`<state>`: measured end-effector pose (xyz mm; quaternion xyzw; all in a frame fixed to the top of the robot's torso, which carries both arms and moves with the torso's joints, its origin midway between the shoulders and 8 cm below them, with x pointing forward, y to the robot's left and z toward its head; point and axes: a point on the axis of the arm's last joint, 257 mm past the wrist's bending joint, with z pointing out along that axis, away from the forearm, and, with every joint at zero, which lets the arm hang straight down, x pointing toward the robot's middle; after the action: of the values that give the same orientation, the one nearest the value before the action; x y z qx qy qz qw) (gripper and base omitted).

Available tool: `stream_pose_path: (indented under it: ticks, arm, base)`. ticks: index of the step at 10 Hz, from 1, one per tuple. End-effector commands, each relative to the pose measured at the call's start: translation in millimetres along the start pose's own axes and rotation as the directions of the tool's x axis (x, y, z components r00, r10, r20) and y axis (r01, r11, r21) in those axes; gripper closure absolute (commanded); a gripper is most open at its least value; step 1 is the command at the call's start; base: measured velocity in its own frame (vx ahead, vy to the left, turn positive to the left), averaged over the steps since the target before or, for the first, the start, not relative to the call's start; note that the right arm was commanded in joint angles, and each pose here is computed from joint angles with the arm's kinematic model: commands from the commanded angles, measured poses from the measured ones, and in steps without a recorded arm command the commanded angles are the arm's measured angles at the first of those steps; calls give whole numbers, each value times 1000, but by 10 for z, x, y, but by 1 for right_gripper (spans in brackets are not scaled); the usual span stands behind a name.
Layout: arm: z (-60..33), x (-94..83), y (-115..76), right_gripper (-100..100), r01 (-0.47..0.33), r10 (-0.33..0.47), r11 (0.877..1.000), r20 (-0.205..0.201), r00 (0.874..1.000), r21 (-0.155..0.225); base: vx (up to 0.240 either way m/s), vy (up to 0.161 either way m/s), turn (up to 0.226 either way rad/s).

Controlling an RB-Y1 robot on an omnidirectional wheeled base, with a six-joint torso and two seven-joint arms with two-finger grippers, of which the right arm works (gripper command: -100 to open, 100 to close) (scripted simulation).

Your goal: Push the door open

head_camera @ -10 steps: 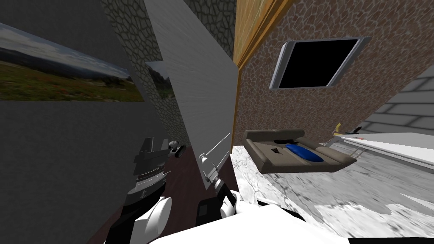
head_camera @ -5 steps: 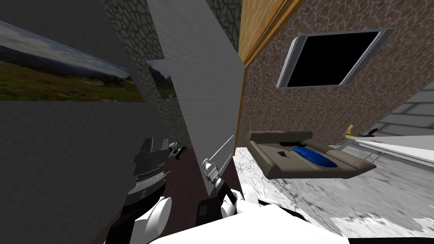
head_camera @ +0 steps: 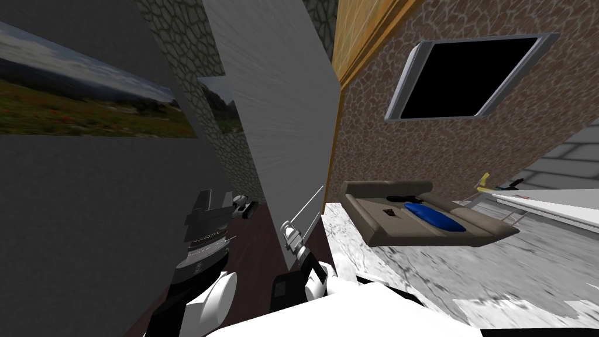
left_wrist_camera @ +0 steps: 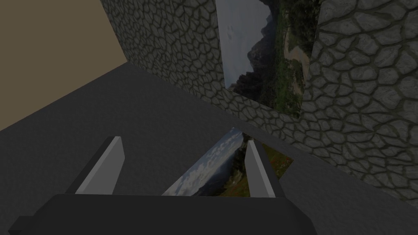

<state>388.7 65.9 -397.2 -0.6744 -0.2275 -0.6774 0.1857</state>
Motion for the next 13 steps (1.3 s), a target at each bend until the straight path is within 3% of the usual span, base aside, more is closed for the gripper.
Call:
stream_pose_path:
  ticks: [1, 2, 3, 6, 10, 11, 13]
  arm:
    - [15, 32, -3, 100, -3, 3, 1000, -9, 1000, -1]
    - [15, 32, -3, 100, -3, 3, 1000, -9, 1000, -1]
    - [-42, -56, 142, 100, 5, -5, 1000, 11, 1000, -23]
    - [-47, -62, 265, 100, -4, 5, 999, 10, 1000, -55]
    - [33, 33, 231, 100, -55, 54, 994, -12, 998, -92]
    - [-16, -28, 236, 100, -43, 44, 995, 5, 999, -85]
    - [-54, -62, 501, 100, -26, 27, 990, 9, 1000, -135]
  base:
    - [-13, -10, -5]
    - [-5, -4, -2]
    - [58, 104, -8]
    - [144, 164, -21]
    - [162, 174, -25]
    - [84, 63, -3]
    - [99, 146, -40]
